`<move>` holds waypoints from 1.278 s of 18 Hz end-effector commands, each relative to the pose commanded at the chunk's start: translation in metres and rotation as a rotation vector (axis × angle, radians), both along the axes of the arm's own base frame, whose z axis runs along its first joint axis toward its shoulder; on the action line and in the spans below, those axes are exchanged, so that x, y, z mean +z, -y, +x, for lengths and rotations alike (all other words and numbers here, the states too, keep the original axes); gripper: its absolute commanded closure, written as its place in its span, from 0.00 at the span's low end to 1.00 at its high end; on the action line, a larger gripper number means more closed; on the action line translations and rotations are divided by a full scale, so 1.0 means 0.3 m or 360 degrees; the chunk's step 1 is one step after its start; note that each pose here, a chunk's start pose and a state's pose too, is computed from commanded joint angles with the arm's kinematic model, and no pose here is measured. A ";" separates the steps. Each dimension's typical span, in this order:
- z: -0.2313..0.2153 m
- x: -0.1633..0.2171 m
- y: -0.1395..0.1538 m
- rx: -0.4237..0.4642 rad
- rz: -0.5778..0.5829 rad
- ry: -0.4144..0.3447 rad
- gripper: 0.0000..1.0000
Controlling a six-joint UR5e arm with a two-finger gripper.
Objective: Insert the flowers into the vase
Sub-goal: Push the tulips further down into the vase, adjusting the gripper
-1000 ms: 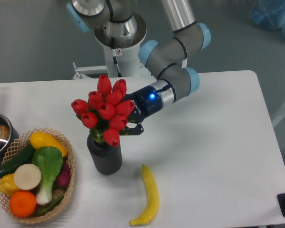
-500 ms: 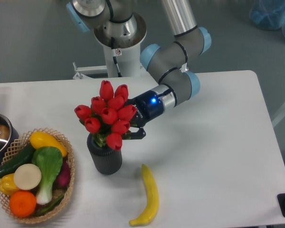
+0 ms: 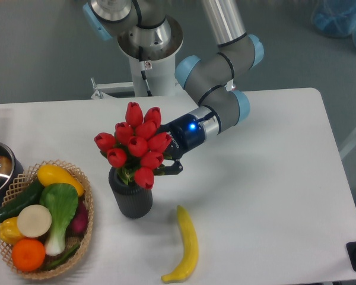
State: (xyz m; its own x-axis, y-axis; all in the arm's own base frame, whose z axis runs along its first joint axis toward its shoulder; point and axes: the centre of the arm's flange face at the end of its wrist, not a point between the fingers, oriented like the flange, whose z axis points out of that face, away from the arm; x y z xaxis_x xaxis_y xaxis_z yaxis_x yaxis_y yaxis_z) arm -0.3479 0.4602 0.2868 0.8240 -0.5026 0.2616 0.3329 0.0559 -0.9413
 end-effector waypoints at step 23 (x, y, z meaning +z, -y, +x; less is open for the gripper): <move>0.024 -0.072 0.004 -0.0005 -0.0068 -0.0015 0.66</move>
State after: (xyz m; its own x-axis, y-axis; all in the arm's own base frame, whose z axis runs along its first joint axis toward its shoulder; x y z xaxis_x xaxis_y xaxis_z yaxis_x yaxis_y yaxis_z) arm -0.3408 0.4590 0.2652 0.8250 -0.4937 0.2751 0.3241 0.0146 -0.9459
